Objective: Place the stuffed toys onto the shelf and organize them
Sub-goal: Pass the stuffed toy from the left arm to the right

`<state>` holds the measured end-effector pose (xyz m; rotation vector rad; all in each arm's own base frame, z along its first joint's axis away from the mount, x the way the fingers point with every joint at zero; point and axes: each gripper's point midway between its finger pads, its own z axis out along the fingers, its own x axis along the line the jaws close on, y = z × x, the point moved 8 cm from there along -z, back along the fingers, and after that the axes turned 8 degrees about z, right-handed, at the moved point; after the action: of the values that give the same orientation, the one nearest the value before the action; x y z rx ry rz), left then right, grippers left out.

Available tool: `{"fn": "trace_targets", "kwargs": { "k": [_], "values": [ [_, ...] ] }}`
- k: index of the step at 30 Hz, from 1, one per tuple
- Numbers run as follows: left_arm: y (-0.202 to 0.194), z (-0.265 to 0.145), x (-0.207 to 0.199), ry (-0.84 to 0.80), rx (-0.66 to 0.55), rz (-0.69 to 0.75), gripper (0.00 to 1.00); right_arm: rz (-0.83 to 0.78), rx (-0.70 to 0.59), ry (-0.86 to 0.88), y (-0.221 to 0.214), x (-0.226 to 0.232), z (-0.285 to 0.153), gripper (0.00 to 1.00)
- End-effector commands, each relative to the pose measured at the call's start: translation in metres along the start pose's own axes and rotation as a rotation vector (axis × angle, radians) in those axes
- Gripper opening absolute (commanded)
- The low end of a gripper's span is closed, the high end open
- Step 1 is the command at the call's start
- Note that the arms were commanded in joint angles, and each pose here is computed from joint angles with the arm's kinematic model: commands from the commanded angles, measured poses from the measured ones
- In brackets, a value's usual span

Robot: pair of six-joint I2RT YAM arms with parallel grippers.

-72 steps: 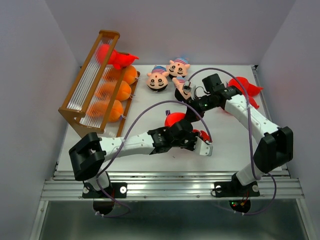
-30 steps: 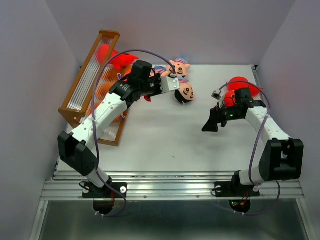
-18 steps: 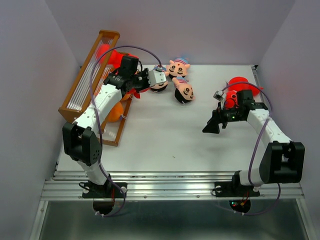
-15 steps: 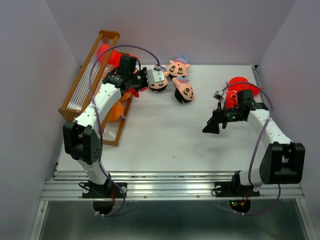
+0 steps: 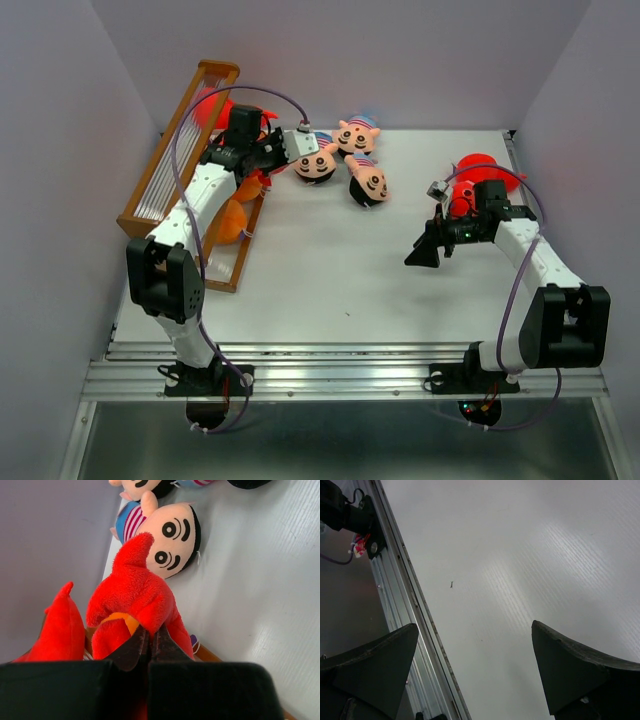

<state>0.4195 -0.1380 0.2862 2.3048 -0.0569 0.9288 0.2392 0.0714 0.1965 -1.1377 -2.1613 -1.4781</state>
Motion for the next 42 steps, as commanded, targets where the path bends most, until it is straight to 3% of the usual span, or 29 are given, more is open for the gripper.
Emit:
{"fn": "trace_targets", "kwargs": {
  "k": [1,9,14,24,31,36,42],
  "values": [
    [0.011,-0.015,0.027,0.093,-0.053,0.047,0.00,-0.067,-0.039,0.019,0.005,0.005,-0.003,1.00],
    [0.002,-0.019,0.021,0.102,-0.045,0.046,0.00,-0.067,-0.039,0.019,0.005,0.005,-0.003,1.00],
    [0.018,-0.020,0.010,0.048,-0.148,0.043,0.00,-0.068,-0.040,0.020,0.006,0.005,-0.003,1.00],
    [0.102,-0.009,-0.020,0.006,-0.255,0.129,0.00,-0.071,-0.037,0.010,0.006,0.005,-0.003,1.00],
    [0.185,-0.022,-0.034,0.061,-0.394,0.070,0.00,-0.152,-0.060,-0.035,0.009,0.013,-0.013,1.00],
    [0.205,-0.030,-0.040,0.100,-0.414,0.024,0.00,-0.188,-0.076,-0.003,0.008,0.018,-0.013,1.00],
    [0.200,-0.035,-0.049,0.095,-0.401,-0.014,0.00,-0.238,-0.088,0.063,0.004,0.029,-0.014,1.00]
  ]
}}
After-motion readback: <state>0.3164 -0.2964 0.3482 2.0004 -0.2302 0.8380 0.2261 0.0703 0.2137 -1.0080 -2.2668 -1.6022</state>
